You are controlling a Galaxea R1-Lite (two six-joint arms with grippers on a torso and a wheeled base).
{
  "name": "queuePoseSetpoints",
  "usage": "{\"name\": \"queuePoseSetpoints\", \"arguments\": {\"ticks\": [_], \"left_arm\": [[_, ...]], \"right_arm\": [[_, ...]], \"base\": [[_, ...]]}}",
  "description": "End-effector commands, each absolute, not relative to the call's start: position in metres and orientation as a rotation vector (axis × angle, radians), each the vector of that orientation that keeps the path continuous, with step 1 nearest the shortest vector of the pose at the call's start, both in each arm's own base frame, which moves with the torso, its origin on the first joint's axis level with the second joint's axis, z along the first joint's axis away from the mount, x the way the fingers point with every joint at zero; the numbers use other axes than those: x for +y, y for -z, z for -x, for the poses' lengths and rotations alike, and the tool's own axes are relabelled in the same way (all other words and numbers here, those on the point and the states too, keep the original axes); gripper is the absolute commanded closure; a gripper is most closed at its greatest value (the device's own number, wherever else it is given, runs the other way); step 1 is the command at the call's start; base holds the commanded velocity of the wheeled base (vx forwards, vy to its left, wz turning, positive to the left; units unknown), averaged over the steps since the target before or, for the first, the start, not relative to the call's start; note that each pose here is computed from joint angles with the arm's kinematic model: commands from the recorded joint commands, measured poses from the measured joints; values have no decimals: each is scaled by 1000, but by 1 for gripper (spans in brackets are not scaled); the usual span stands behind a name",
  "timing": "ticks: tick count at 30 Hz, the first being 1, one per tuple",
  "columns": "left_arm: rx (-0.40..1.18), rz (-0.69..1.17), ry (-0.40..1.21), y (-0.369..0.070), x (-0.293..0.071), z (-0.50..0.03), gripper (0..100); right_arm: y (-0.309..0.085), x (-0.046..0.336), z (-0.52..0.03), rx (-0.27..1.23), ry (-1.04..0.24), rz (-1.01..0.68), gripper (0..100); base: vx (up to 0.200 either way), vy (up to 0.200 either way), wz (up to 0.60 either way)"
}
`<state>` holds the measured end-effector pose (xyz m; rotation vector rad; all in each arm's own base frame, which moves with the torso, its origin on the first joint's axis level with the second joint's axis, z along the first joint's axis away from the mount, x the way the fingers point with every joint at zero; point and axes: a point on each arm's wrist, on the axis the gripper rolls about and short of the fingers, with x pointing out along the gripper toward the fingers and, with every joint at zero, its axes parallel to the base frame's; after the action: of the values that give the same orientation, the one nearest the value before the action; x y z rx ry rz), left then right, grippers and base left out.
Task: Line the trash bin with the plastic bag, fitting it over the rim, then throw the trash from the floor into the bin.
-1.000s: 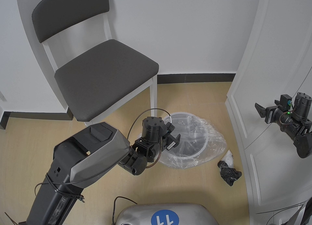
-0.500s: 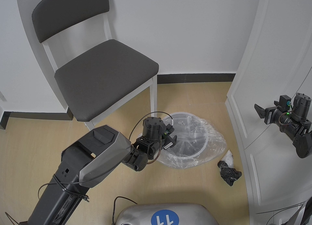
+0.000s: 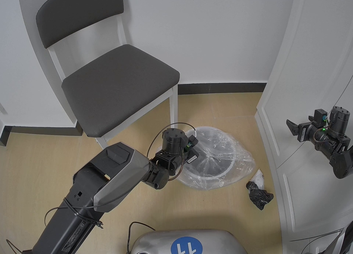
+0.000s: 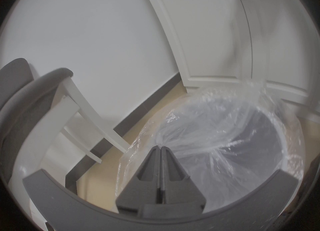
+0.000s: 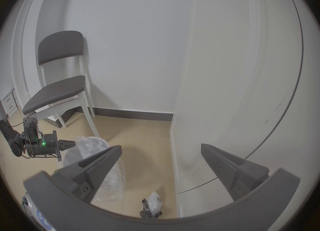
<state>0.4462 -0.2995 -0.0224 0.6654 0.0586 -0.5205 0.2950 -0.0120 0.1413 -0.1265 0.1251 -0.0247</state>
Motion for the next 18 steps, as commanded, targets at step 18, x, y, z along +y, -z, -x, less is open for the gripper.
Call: {"name": "queuePoseSetpoints", "arguments": {"ticks": [18], "left_arm": [[37, -419, 501, -15, -296, -475, 100]], "right_arm": [[-108, -4, -315, 172, -8, 174, 0]], "base": [[0, 0, 0]]}}
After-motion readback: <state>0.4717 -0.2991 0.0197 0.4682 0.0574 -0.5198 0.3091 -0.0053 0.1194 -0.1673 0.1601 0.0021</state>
